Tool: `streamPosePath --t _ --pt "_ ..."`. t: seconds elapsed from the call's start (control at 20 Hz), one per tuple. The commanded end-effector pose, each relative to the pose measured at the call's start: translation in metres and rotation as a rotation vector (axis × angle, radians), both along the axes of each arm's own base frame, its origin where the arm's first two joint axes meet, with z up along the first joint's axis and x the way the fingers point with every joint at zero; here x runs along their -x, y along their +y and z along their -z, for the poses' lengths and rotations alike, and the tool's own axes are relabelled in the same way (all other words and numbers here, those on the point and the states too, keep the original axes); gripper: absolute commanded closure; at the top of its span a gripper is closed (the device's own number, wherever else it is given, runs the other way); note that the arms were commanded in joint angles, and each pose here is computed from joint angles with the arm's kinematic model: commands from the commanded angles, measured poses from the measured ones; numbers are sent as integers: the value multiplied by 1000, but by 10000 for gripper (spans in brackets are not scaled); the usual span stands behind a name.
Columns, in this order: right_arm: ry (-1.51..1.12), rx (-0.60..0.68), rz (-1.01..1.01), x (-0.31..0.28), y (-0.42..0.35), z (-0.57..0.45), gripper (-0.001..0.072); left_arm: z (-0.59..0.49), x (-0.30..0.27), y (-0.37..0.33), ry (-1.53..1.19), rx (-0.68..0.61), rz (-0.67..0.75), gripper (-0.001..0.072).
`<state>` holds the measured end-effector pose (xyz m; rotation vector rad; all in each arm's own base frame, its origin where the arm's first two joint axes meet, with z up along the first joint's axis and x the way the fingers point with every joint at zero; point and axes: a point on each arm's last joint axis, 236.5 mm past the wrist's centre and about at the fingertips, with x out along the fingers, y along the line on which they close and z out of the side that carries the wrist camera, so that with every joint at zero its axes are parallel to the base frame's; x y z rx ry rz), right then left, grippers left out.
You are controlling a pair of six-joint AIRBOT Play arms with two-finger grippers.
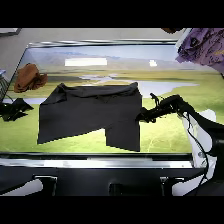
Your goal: Fold the clothes and pants, and hang the long-sleeved shirts on hangers.
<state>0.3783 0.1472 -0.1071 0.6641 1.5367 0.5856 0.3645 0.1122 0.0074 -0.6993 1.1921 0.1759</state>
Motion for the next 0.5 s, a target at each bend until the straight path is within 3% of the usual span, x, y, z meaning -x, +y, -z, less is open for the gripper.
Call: streamPosePath --t 0.0,0.2,0.45 --pt "-34 -1 21 -6 -4 -18 682 17 44 20 45 65 -93 203" --pt "-77 7 8 -6 -4 -36 682 71 117 6 185 241 -177 204" --pt "-92 10 11 -8 -4 -40 682 102 143 -24 228 318 -158 203"
